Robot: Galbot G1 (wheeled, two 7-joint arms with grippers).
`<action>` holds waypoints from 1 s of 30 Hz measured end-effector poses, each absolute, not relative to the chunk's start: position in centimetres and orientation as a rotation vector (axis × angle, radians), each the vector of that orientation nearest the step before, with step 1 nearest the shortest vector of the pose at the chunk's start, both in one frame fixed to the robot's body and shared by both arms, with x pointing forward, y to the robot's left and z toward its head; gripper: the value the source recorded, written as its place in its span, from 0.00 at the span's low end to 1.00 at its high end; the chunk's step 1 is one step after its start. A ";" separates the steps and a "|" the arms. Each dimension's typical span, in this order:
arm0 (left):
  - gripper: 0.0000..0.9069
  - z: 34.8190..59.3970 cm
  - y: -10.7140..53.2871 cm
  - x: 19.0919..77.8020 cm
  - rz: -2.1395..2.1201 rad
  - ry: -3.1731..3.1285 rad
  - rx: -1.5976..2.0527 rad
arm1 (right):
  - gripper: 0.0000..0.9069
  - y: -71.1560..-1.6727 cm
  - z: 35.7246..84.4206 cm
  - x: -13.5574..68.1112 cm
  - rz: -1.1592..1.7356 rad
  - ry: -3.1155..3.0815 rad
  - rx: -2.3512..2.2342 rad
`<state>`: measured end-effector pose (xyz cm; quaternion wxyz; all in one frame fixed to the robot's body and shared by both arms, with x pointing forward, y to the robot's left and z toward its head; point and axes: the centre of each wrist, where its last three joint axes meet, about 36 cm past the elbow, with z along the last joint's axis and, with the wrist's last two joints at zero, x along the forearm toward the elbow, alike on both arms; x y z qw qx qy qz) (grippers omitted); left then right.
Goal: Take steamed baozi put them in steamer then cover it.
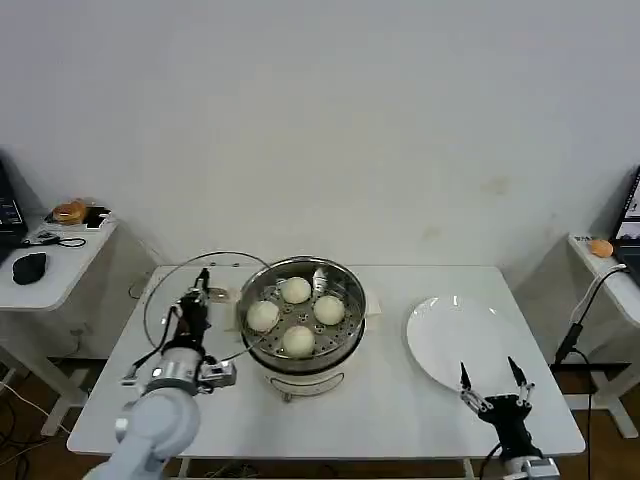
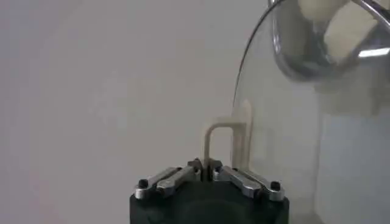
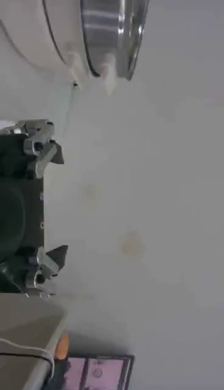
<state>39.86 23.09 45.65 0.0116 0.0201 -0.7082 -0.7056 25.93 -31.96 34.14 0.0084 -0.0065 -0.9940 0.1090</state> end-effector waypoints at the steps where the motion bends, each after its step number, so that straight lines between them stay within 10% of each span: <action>1: 0.00 45.6 22.6 40.0 -2.196 -2.214 0.055 | 1.00 -31.8 34.0 26.0 0.340 -3.103 -0.016; 30: 0.00 44.7 10.6 43.8 -2.170 -2.298 -0.002 | 1.00 -30.9 32.9 26.5 0.355 -3.079 0.008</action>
